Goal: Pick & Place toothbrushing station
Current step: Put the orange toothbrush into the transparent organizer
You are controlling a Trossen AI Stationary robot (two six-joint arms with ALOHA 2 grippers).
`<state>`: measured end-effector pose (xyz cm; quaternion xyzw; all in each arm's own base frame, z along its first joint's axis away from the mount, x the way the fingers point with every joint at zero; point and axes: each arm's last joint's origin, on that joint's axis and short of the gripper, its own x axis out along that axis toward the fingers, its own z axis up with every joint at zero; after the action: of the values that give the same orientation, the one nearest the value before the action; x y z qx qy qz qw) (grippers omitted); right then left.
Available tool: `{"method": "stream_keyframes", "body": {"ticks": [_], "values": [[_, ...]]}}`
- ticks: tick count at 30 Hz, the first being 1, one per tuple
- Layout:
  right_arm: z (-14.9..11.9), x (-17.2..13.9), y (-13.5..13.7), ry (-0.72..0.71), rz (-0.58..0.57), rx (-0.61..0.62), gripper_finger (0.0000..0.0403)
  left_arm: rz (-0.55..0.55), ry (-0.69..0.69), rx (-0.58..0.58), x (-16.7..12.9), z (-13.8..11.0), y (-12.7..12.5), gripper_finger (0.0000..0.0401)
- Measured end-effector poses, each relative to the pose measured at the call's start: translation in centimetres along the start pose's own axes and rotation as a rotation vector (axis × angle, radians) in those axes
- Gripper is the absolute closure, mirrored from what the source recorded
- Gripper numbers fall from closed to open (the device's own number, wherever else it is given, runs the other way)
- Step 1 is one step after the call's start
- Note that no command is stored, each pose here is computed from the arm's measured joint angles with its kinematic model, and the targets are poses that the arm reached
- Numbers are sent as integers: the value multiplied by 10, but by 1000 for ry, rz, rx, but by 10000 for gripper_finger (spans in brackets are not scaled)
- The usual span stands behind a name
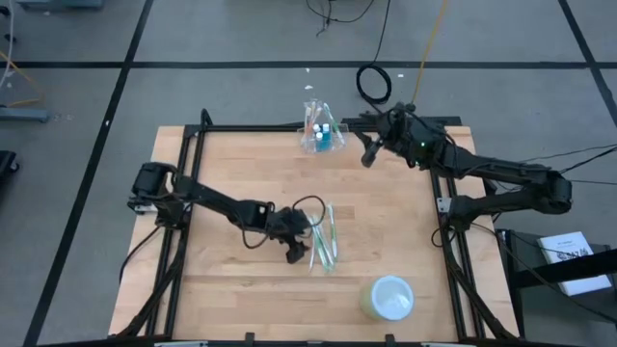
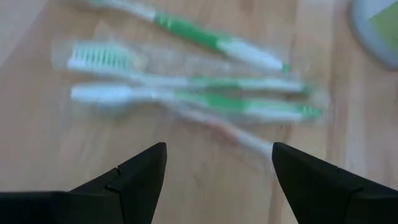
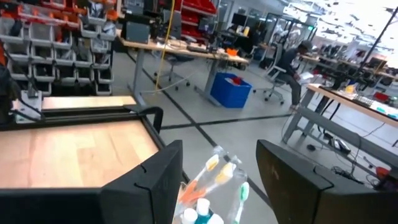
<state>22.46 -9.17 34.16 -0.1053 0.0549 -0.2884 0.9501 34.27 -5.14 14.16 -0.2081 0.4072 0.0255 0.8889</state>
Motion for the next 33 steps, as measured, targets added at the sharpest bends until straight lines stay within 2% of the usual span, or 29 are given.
{"method": "stream_keyframes", "body": {"ticks": [5, 11, 14, 20, 23, 26, 29, 33], "values": [[-7, 1, 2, -41, -9, 11, 210, 111, 142, 2, -3, 11, -32, 105], [-9, 0, 3, -53, -6, 30, 211, 104, 260, -41, 20, 23, -62, 105], [-9, 0, 4, -53, 0, 45, 211, 127, 327, -73, 39, 18, -64, 105], [-7, -1, 12, -59, 31, 47, 214, 241, 313, -242, 56, 16, -57, 105], [-6, -3, 17, -64, 51, 47, 217, 329, 352, -298, 52, 8, -55, 105], [-5, -4, 20, -67, 67, 47, 218, 454, 365, -297, 47, -3, -56, 105], [-5, -5, 23, -69, 76, 46, 218, 514, 367, -282, 45, -12, -61, 105], [-5, -5, 22, -69, 75, 47, 218, 575, 353, -327, 42, -19, -65, 105]]}}
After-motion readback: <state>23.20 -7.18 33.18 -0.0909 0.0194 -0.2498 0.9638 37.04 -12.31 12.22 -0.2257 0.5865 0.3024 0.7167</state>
